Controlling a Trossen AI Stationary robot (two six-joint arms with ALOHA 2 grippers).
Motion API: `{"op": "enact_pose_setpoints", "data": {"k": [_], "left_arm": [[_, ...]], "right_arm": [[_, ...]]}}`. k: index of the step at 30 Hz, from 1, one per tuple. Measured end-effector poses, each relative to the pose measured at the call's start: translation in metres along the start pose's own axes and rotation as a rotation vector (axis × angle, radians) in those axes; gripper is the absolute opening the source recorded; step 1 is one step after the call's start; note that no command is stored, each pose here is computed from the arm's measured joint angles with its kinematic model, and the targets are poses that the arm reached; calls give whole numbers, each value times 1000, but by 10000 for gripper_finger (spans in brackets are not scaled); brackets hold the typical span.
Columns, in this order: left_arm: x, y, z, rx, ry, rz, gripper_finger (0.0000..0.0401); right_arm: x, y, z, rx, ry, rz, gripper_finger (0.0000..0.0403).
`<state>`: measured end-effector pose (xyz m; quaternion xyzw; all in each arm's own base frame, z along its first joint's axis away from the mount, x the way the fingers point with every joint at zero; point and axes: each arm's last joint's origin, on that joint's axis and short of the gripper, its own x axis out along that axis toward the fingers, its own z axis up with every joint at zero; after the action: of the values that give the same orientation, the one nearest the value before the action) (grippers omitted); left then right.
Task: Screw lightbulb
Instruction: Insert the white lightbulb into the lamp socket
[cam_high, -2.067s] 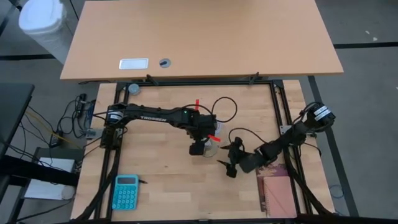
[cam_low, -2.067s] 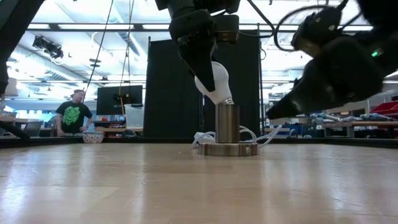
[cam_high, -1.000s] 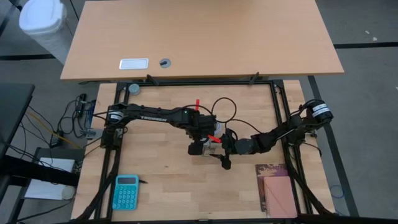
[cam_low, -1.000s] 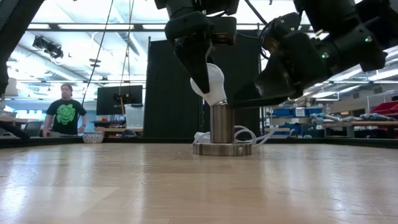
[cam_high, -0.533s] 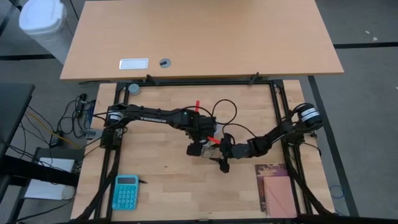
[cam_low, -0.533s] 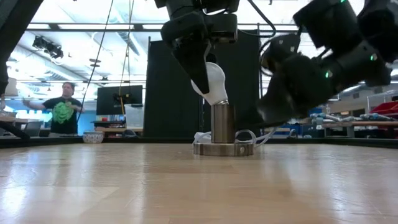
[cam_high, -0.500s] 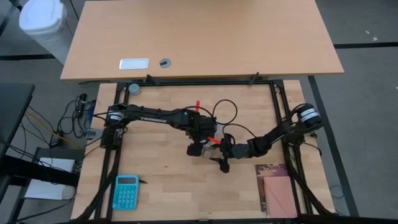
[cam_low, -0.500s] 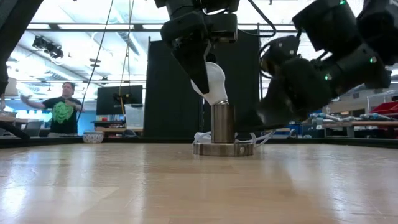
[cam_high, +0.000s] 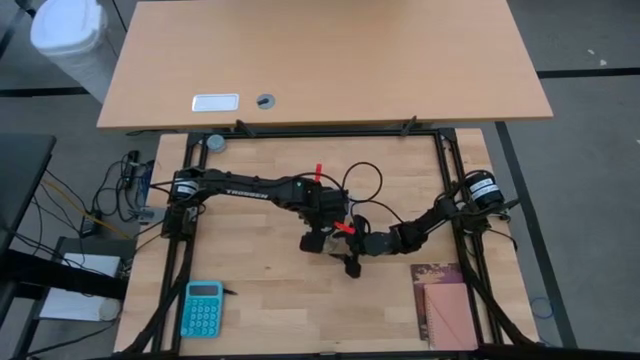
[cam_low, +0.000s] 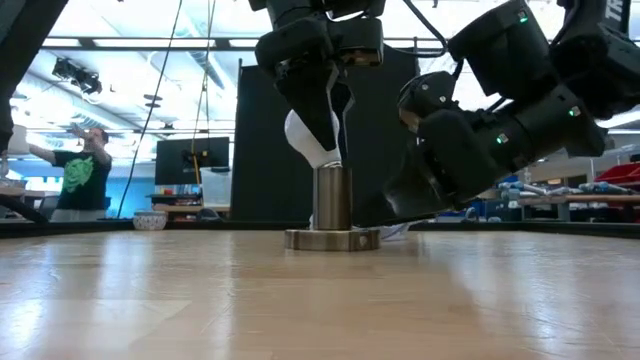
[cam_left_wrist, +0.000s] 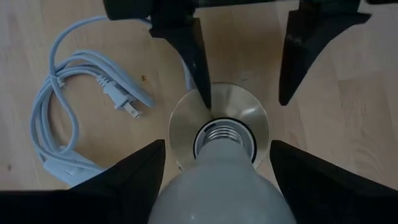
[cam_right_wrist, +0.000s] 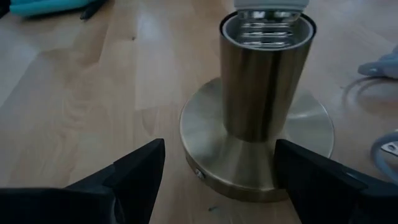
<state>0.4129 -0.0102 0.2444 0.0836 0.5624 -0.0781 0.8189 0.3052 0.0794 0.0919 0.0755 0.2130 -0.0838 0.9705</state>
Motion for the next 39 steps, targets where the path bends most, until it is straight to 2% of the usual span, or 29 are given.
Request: {"op": "enact_pose_setpoints", "data": {"k": [16, 23, 26, 31, 34, 39], "left_arm": [[-1, 0, 12, 36, -114, 22, 289], [-1, 0, 12, 38, -116, 28, 289], [-8, 0, 15, 36, -113, 28, 290], [-40, 0, 27, 17, -132, 29, 292], [-58, -10, 32, 28, -135, 23, 292], [-71, -49, 36, 107, -154, 8, 291]], "right_arm": [[1, -2, 4, 16, -28, -1, 307], [1, -2, 4, 17, -28, -1, 307], [1, -2, 4, 17, -28, -2, 307], [1, -3, 4, 18, -28, -8, 307], [1, -3, 3, 18, -27, -8, 307], [1, -3, 3, 16, -21, -11, 307]]}}
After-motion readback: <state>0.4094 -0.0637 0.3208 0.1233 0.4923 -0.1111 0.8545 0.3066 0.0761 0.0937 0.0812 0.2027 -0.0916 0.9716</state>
